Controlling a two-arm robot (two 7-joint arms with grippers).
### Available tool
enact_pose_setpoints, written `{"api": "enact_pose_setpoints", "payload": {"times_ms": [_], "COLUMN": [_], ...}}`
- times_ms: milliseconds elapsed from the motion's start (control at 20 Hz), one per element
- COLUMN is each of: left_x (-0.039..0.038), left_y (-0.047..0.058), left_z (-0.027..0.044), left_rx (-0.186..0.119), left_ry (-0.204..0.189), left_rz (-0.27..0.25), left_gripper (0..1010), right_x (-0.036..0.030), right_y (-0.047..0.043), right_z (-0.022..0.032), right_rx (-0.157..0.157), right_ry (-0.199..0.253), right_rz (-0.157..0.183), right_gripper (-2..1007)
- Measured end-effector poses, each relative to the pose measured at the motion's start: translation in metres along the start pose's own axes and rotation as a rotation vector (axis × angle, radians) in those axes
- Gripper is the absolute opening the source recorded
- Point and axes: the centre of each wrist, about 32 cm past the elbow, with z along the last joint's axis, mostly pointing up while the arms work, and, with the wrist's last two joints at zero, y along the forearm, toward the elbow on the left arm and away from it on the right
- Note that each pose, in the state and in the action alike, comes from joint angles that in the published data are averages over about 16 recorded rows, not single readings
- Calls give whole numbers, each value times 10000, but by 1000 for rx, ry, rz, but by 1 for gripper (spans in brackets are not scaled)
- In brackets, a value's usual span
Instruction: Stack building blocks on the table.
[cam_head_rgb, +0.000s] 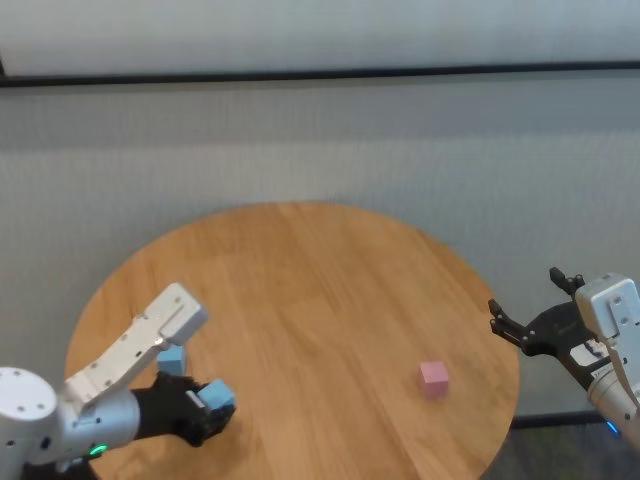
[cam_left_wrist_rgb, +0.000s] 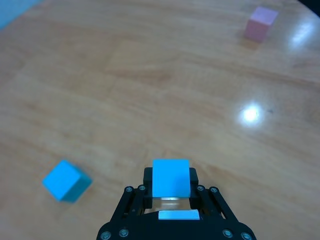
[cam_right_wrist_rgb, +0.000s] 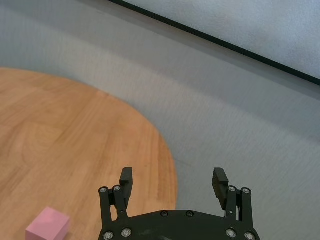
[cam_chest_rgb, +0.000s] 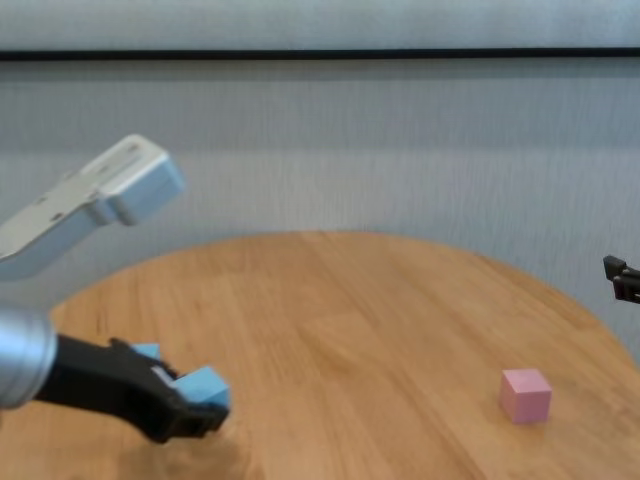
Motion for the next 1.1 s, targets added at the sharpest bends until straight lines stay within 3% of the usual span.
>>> {"api": "enact_pose_setpoints", "payload": {"times_ms": [300,450,750,1100], "left_x": [-17,-29,-56,-71], "left_y": [-218,-331,-526,-681], "left_z": [172,250,369,433], "left_rx": [-36,-50,-54,-23], "left_ry": [-55,-64,-55,-19], "left_rz": [-28,-44,-79,-113], "left_gripper": [396,396,396,396], "right_x": [0,0,0,0], "right_y": [0,0,0,0], "right_z": [0,0,0,0], "right_rx": [0,0,0,0], "right_ry": [0,0,0,0], "right_rz": [0,0,0,0], "right_gripper": [1004,1005,1005,1005]}}
